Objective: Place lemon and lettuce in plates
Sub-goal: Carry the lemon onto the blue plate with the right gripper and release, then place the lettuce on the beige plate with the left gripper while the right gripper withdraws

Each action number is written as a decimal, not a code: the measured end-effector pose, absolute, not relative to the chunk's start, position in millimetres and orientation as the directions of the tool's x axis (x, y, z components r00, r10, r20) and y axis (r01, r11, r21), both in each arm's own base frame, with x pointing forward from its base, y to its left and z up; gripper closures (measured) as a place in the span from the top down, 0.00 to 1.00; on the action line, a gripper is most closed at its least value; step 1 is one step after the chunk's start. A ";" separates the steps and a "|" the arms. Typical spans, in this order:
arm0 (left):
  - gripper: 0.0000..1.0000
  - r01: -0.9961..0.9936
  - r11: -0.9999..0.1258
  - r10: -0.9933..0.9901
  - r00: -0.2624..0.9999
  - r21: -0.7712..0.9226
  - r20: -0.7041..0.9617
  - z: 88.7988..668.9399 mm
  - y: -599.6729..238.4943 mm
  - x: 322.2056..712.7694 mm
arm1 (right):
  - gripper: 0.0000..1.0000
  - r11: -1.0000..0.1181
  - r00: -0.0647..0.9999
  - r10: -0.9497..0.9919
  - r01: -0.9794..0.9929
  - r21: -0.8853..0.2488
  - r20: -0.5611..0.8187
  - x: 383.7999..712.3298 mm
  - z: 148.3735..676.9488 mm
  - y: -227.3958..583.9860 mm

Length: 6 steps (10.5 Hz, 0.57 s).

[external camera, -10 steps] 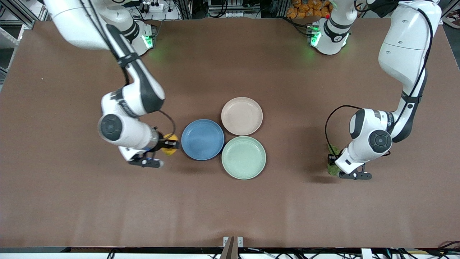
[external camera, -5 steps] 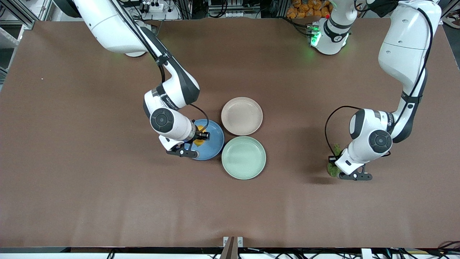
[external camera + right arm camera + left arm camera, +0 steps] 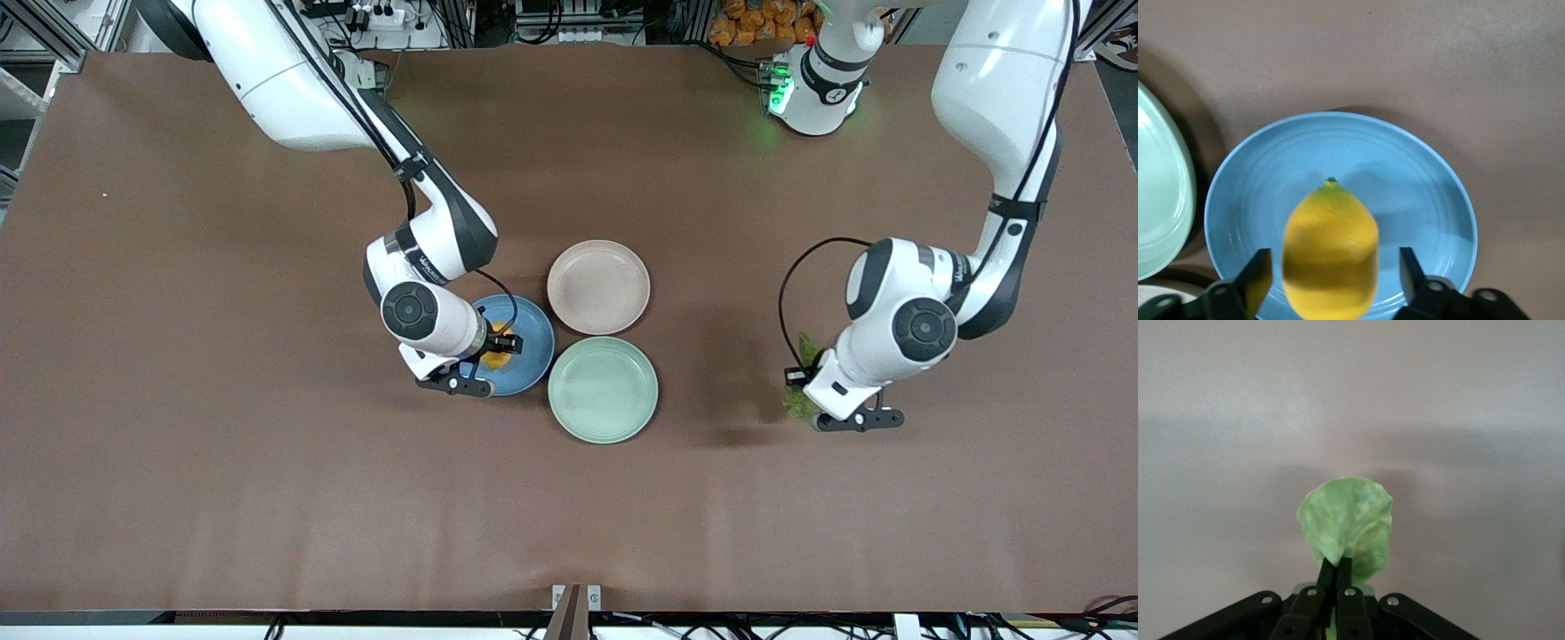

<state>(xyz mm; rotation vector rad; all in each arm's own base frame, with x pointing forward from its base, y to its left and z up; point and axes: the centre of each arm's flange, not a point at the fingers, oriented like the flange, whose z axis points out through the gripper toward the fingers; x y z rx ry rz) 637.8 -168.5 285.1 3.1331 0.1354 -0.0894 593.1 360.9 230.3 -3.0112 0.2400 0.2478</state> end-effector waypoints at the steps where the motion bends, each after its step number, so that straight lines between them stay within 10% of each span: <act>1: 0.04 0.137 -0.990 0.136 0.988 0.015 -0.078 295.1 -194.7 627.4 | 1.00 -0.981 0.976 -0.148 -0.165 -0.101 -0.159 597.0 235.7 360.5; 6: 0.04 0.326 -0.945 0.321 0.939 0.022 -0.122 300.0 -341.0 557.7 | 1.00 -0.965 0.958 -0.233 -0.249 -0.082 -0.169 632.4 326.3 287.6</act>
